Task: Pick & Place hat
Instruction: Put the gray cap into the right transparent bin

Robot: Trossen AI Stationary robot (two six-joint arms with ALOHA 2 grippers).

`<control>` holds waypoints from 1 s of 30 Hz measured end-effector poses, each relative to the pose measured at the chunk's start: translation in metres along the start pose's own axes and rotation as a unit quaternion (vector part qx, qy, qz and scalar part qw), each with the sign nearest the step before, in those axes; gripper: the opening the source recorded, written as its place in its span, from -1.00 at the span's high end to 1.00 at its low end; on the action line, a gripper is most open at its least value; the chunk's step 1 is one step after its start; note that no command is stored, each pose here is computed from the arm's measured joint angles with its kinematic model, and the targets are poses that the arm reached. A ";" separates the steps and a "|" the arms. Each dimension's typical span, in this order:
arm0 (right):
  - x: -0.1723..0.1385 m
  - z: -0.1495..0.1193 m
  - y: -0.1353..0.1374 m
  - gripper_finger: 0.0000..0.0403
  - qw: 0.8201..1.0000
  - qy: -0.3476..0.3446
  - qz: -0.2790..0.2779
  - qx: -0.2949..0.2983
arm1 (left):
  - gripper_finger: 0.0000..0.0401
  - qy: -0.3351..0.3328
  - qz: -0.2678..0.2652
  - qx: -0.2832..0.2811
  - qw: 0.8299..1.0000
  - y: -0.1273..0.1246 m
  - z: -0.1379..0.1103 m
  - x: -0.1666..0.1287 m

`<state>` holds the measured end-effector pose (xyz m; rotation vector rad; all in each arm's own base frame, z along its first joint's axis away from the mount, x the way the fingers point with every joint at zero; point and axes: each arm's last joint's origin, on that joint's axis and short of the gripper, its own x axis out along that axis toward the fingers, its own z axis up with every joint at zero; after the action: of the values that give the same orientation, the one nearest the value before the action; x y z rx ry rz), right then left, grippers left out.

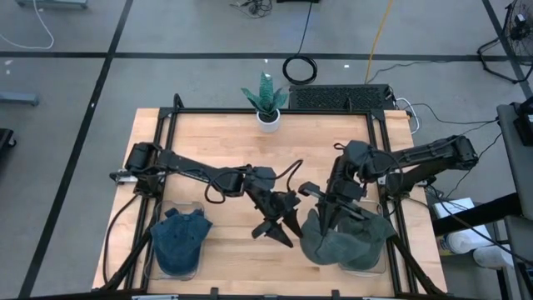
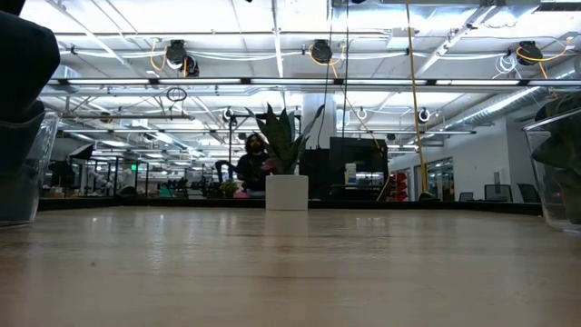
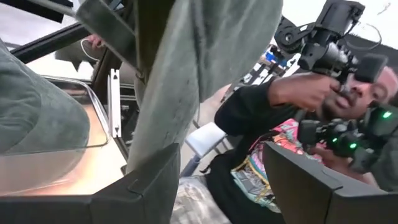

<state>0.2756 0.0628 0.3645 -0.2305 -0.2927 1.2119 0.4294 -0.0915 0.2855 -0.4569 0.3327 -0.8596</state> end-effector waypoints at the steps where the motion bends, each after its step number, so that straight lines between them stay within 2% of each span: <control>1: 0.000 0.001 0.000 0.96 1.000 -0.001 0.000 0.002 | -0.18 0.000 -0.003 -0.006 1.000 0.000 0.000 -0.001; 7: 0.001 0.012 -0.004 0.96 1.000 -0.009 0.000 0.015 | -0.18 0.037 -0.016 -0.048 0.998 0.012 -0.002 -0.012; 15: -0.004 0.019 -0.009 0.96 1.000 -0.010 -0.014 -0.015 | -0.18 0.013 0.033 0.006 0.999 0.014 0.000 -0.011; 30: -0.016 0.015 -0.018 0.96 0.999 0.000 -0.038 -0.017 | -0.18 0.011 -0.007 0.056 0.998 0.000 -0.002 0.000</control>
<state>0.2810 0.0423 0.3828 -0.2470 -0.3189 1.1331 0.4284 -0.0925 0.2840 -0.3473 0.2996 -0.8930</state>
